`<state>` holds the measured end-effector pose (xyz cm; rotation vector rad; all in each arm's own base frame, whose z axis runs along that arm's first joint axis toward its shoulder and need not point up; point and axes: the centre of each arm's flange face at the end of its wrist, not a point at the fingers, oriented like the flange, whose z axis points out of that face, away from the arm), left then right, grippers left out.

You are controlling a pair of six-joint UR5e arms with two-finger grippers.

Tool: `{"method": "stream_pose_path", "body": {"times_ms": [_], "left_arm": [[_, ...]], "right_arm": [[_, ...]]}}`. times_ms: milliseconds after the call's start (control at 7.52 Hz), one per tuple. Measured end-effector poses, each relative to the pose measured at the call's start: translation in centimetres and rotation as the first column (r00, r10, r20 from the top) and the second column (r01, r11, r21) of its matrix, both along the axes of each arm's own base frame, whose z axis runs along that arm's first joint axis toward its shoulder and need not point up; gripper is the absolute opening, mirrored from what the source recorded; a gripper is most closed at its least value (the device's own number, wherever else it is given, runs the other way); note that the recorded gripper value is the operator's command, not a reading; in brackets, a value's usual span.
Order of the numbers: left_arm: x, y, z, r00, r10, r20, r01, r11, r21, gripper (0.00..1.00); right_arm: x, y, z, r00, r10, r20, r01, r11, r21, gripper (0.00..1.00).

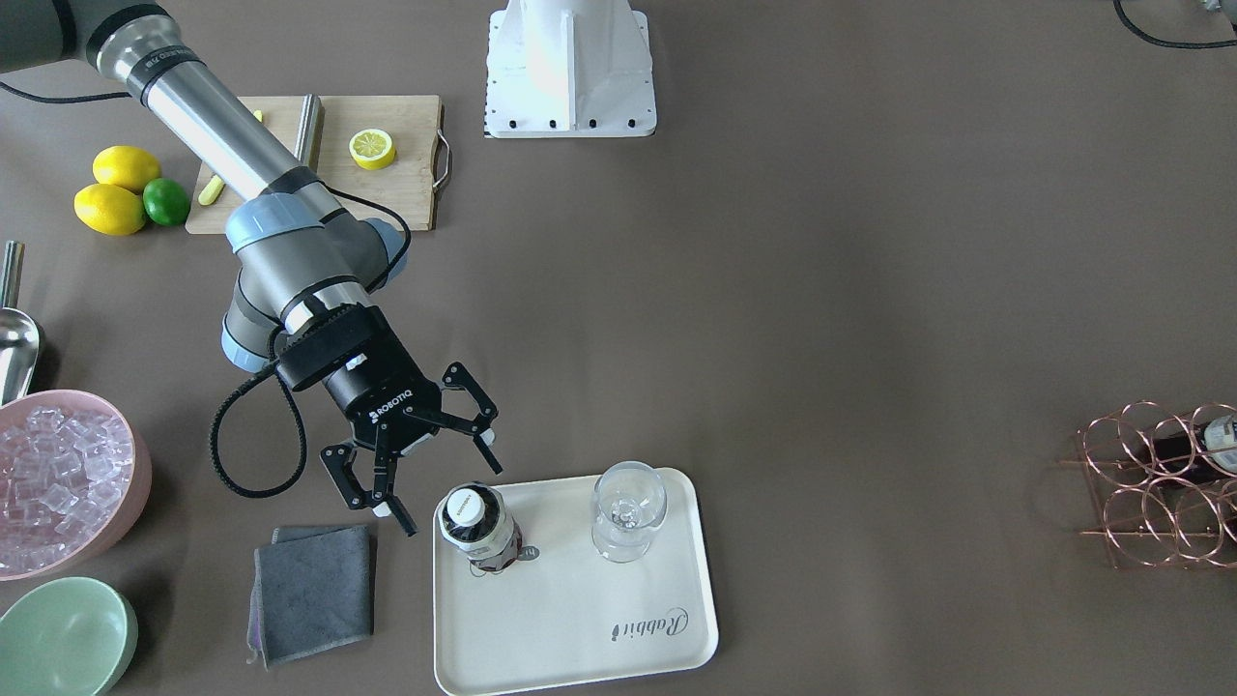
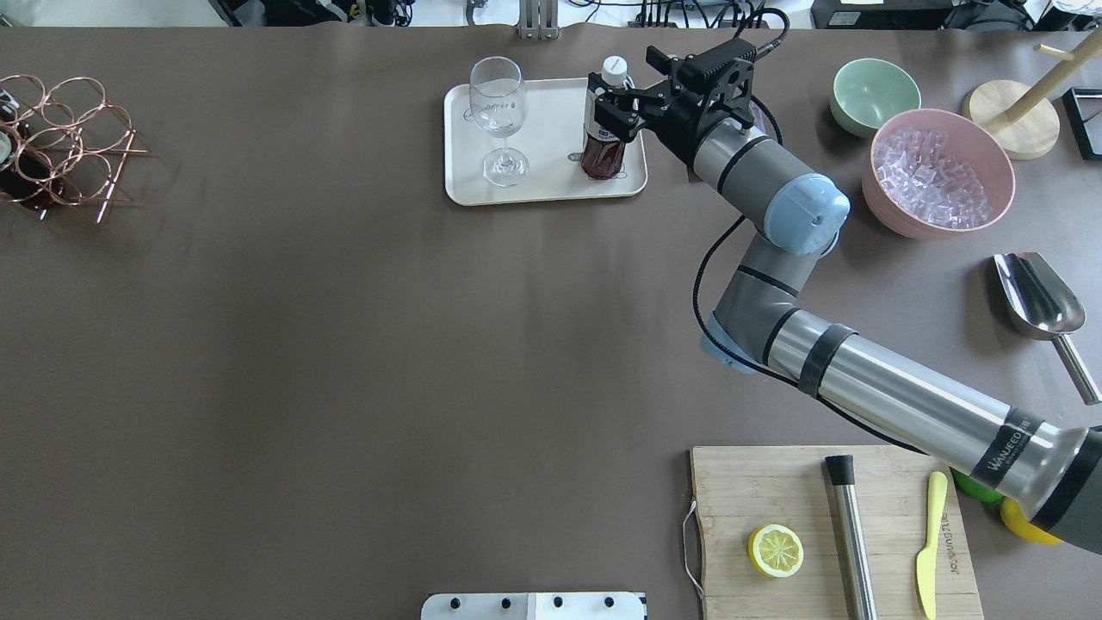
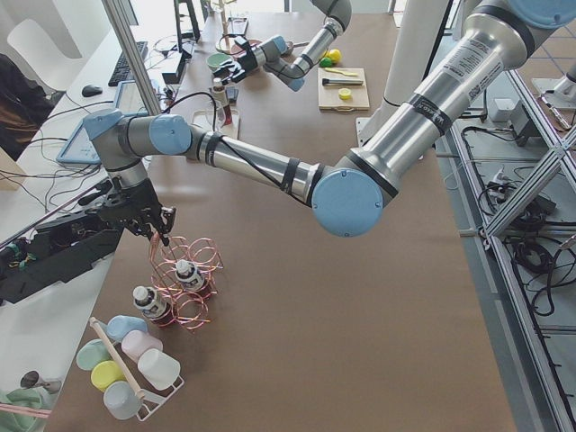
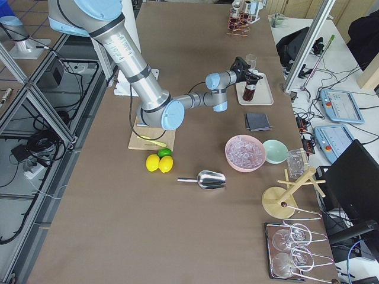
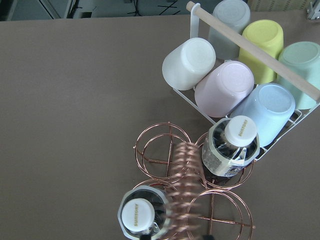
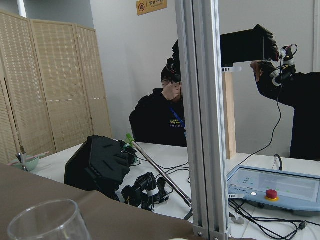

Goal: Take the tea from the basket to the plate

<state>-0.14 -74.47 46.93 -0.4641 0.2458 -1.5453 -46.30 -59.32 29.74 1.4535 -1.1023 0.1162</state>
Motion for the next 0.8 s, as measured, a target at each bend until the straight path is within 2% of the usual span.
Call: {"method": "stream_pose_path", "body": {"times_ms": [399, 665, 798], "left_arm": [[0.3, 0.0, 0.2, 1.0, -0.008, 0.014, 0.008, 1.0, -0.009, 0.99], [-1.4, 0.2, -0.8, 1.0, -0.021, 0.014, 0.021, 1.0, 0.007, 0.99], [-2.4, 0.7, -2.2, 1.0, -0.002, 0.01, 0.001, 1.0, 0.024, 0.99]], "right_arm": [[0.7, 0.8, -1.6, 1.0, -0.016, 0.013, 0.016, 1.0, 0.014, 1.0], [2.2, 2.7, -3.4, 0.998, -0.065, -0.009, 0.065, 0.998, 0.01, 1.0], [3.0, 3.8, -3.4, 0.994, -0.107, -0.026, 0.107, 0.994, 0.009, 1.0]]}}
